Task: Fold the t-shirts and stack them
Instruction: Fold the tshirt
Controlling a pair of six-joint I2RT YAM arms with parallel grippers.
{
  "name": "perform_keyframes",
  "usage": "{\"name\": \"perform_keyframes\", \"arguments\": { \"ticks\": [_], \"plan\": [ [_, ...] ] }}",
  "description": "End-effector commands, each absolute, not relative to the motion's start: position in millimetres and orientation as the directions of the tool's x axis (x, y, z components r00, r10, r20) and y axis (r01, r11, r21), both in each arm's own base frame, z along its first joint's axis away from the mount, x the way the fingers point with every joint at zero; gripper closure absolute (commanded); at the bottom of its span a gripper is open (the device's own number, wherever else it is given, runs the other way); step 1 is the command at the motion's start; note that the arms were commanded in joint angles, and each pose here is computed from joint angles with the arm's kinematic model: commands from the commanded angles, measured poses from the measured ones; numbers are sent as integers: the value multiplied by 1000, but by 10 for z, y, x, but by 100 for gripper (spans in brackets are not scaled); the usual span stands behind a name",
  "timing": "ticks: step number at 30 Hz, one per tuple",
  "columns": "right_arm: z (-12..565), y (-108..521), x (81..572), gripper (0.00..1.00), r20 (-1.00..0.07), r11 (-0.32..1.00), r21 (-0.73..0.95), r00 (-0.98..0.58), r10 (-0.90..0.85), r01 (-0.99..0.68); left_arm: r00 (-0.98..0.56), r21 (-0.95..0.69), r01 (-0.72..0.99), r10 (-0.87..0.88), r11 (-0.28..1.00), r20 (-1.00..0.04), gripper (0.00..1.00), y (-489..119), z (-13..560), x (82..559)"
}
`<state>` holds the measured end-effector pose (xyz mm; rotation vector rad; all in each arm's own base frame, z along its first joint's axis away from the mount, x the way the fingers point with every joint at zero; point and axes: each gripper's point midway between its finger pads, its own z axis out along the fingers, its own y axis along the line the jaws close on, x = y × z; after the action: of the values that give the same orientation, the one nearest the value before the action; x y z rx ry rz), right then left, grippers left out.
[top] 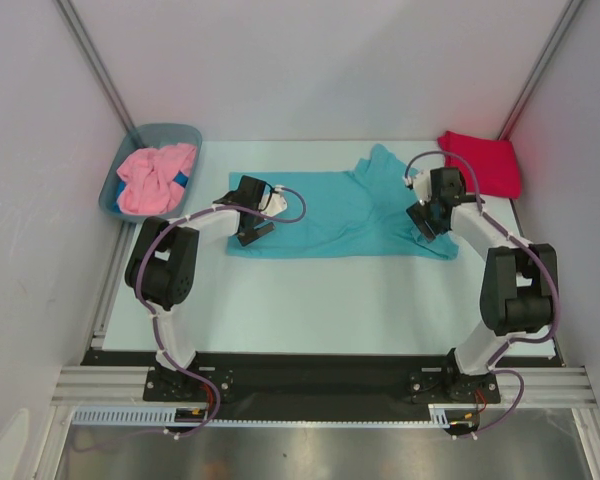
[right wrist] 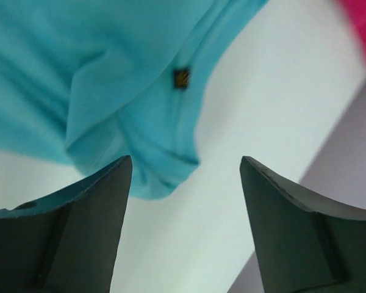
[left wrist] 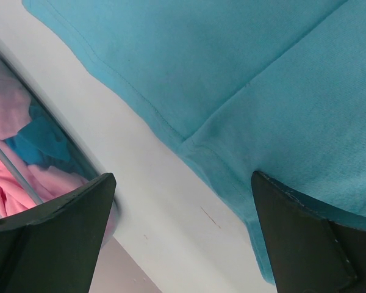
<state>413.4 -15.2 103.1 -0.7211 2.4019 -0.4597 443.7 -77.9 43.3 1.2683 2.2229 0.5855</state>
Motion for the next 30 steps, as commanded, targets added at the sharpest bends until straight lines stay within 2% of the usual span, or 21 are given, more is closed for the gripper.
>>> {"name": "perform_keyframes", "arguments": {
  "ticks": [1,6,11,17,30],
  "plan": [
    [742,17,3783,24,-447,862,-264,-737,-508,-433,-421,578,676,883,458,-208,0,-800,367,4382],
    [791,261,3670,26,-545,885,-18,-738,-398,-465,-406,579,694,897,428,-176,0,-757,407,4319],
    [921,93,3716,27,-585,903,-62,-717,-379,-426,-401,593,691,902,413,-160,0,-716,465,4298],
    [906,3,3641,31,-559,888,-119,-709,-430,-445,-400,601,690,905,404,-149,0,-698,485,4304],
    [737,77,3520,31,-526,881,-98,-728,-440,-462,-407,597,684,899,419,-165,0,-742,479,4362]
  ]
}}
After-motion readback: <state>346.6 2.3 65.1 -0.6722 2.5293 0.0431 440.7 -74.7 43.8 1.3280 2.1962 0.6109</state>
